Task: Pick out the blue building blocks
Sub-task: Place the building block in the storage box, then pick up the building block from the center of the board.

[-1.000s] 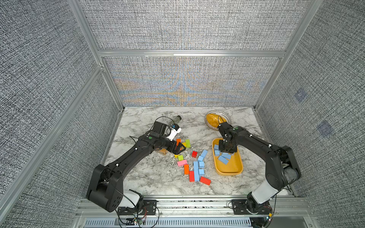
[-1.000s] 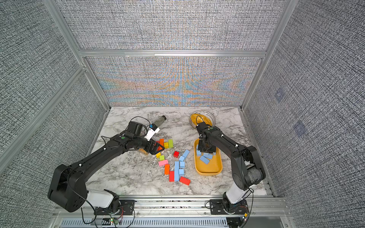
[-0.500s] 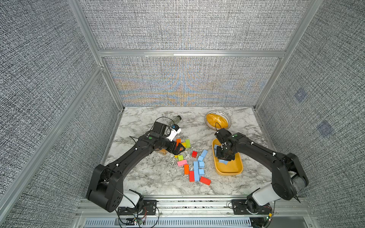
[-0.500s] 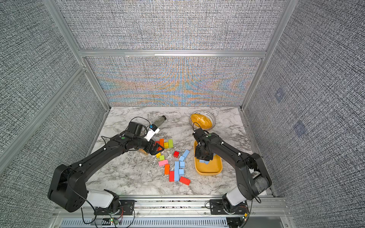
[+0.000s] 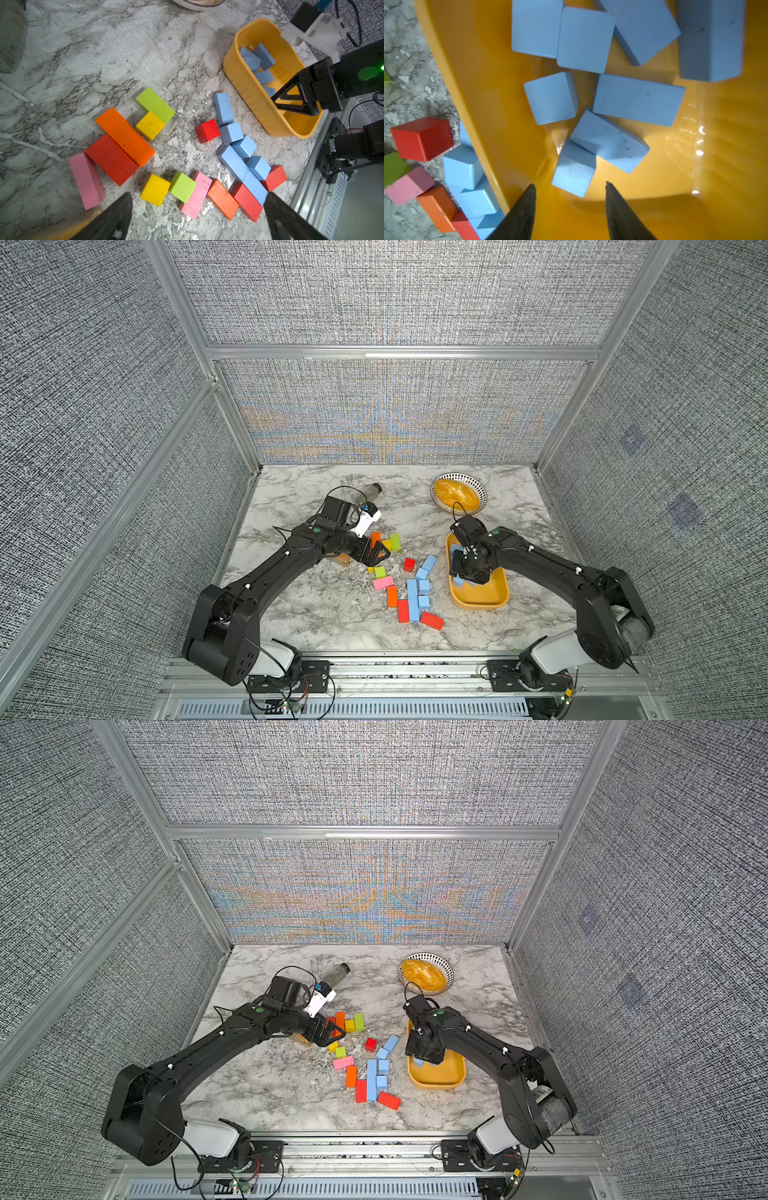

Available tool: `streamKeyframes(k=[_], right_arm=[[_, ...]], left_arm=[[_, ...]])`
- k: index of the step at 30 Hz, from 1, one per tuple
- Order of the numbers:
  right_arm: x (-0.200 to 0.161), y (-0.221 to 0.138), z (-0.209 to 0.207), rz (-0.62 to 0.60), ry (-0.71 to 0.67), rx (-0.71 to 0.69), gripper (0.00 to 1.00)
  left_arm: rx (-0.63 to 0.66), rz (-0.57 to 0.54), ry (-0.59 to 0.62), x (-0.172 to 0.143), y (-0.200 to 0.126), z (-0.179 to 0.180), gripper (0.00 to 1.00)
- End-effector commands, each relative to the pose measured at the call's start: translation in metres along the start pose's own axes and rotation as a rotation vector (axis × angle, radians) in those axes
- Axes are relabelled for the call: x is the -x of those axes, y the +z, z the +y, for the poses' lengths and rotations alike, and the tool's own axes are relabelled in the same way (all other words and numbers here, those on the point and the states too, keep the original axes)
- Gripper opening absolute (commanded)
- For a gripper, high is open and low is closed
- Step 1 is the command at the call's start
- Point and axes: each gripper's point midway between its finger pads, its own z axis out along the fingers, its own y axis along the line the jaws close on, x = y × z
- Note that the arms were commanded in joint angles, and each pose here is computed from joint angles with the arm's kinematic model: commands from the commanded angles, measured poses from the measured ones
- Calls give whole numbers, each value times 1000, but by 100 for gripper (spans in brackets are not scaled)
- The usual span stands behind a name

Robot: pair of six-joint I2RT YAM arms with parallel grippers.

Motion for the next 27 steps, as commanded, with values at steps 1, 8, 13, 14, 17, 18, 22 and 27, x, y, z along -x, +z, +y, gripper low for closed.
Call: streamKeyframes(k=[1, 8, 13, 14, 17, 18, 22, 27], right_arm=[[9, -14, 1, -55, 6, -14, 60], [25, -54, 31, -142, -56, -5, 60], [11, -52, 87, -111, -124, 58, 60], [8, -48, 94, -99, -138, 52, 60], [-1, -32, 109, -61, -165, 1, 60], [-3, -25, 111, -50, -156, -17, 61], [-11, -6, 115, -11, -93, -22, 63], [-11, 5, 115, -11, -20, 3, 64]], left_arm=[[-4, -26, 15, 8, -4, -3, 100], [3, -22, 9, 7, -2, 0, 100], [8, -20, -24, 4, 1, 2, 100], [13, -25, -29, 5, 0, 3, 100], [56, -33, -34, 5, -4, 8, 100], [75, -32, -36, 4, -5, 11, 100], [95, -38, -39, 4, -9, 15, 100], [85, -53, -35, 5, -12, 13, 100]])
